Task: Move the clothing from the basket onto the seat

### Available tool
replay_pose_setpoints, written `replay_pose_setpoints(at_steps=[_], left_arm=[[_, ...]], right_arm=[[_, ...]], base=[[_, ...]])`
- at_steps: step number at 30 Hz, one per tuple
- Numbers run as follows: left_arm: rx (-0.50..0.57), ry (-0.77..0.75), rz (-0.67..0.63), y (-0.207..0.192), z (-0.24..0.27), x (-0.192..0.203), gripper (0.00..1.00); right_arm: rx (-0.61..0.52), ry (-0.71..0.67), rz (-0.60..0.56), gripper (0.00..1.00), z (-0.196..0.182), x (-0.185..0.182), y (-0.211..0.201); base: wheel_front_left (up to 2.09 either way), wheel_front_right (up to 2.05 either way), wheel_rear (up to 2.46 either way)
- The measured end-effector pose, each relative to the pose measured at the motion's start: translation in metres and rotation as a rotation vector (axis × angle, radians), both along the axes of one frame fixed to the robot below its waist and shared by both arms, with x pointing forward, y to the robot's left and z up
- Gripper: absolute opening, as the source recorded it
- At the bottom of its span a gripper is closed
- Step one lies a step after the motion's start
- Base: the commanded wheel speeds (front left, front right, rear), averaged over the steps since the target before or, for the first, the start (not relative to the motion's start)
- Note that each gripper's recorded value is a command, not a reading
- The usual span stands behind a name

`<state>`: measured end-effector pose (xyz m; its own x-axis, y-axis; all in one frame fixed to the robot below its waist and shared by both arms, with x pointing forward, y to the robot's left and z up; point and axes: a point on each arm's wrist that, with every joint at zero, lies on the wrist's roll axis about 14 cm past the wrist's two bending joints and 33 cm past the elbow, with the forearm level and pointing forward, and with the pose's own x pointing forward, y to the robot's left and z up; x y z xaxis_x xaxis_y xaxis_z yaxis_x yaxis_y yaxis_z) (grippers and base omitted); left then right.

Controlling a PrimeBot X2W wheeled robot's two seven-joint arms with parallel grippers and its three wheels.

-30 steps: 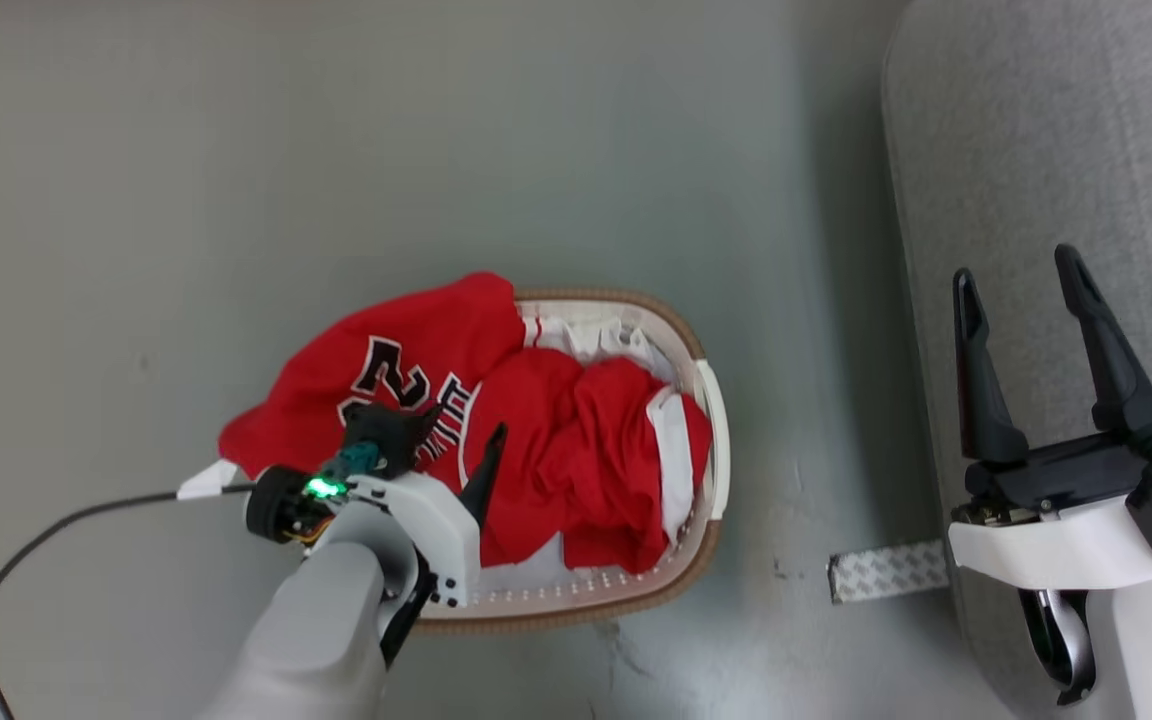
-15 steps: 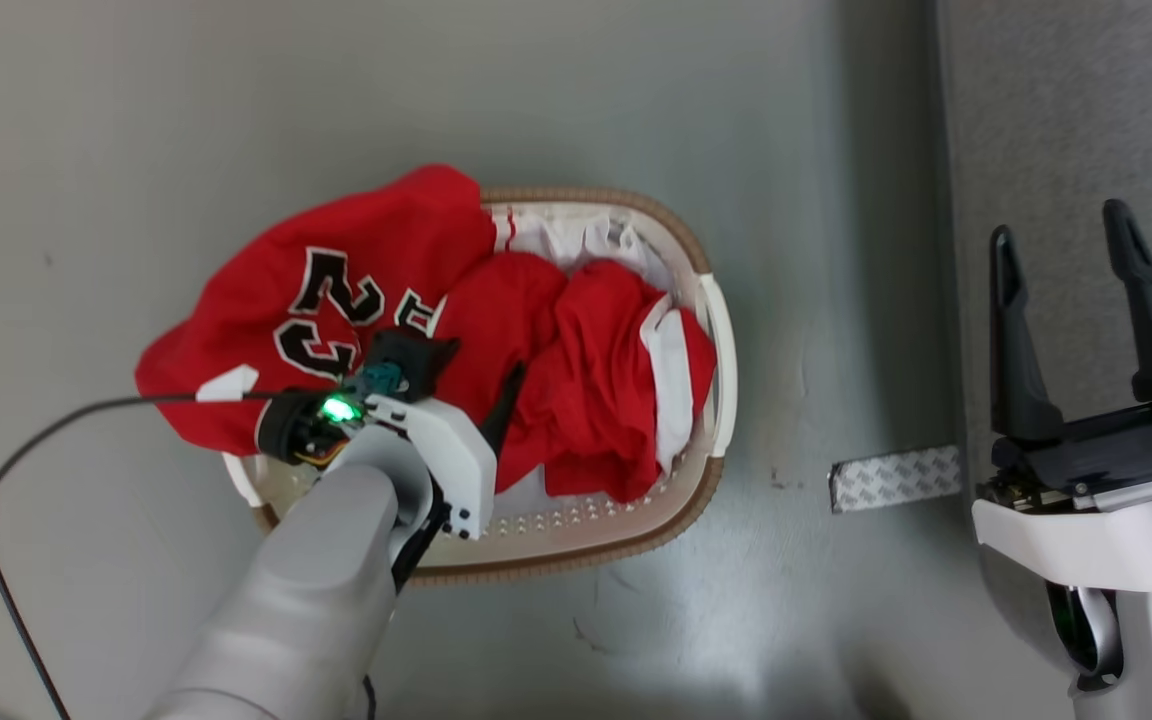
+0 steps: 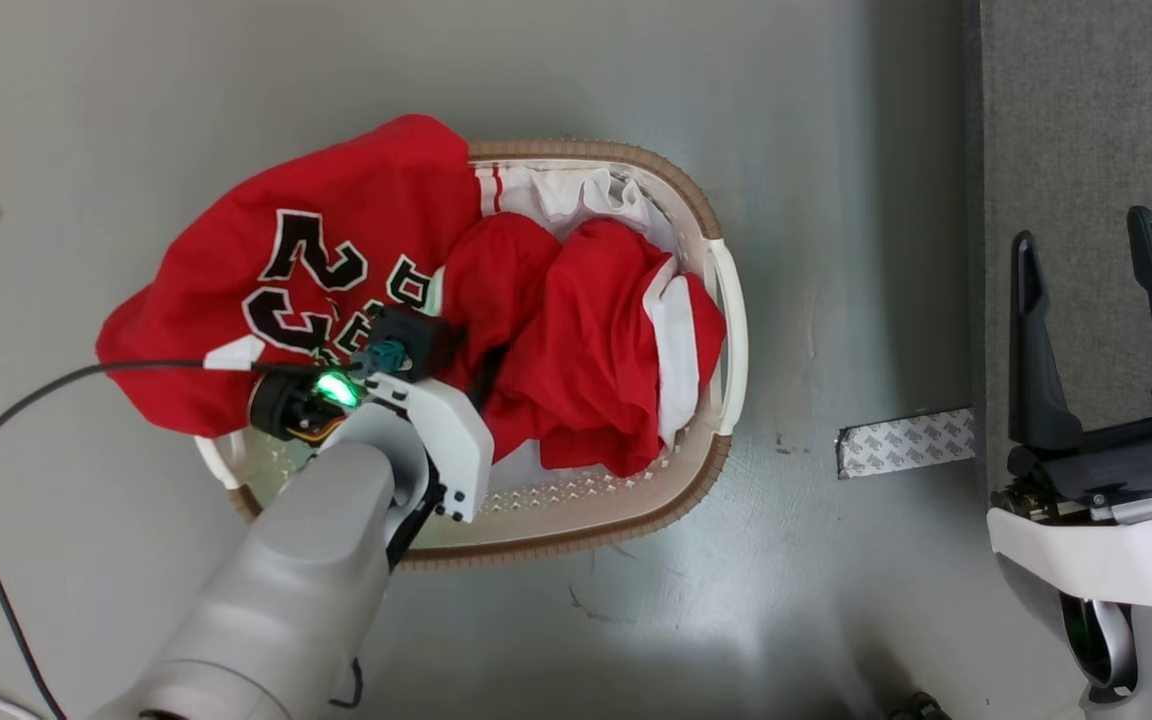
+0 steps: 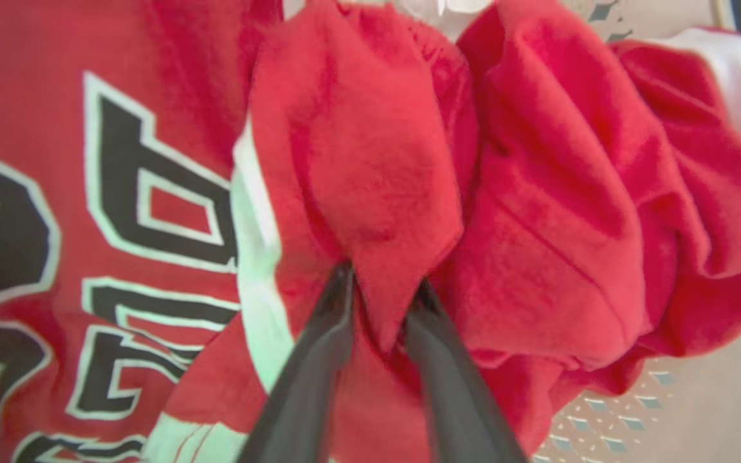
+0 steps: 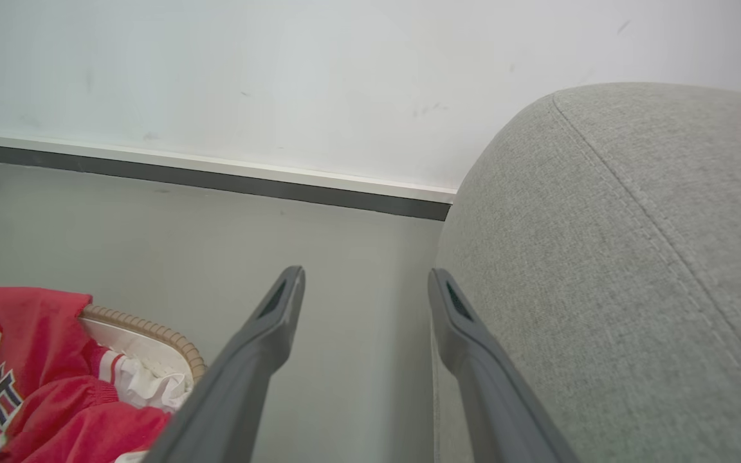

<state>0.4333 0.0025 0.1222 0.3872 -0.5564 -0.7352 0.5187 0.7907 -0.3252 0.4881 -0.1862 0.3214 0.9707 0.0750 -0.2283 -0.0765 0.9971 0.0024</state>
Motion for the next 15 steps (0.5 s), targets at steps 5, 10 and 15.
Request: replay_pose_setpoints(at_steps=[5, 10, 15], left_arm=[[-0.032, -0.025, 0.037, -0.002, 0.015, 0.009, 0.00], [-0.060, -0.063, 0.101, 0.009, 0.045, 0.014, 0.00], [-0.091, -0.111, 0.171, 0.025, 0.085, 0.010, 0.00]], right_arm=[[0.006, -0.005, -0.003, 1.00, 0.005, 0.000, 0.000], [0.031, -0.040, 0.000, 1.00, 0.025, 0.001, 0.005], [0.056, -0.070, 0.002, 1.00, 0.051, -0.008, 0.010]], base=[[0.00, 0.00, 0.00], [0.00, 0.00, 0.00], [0.00, 0.00, 0.00]])
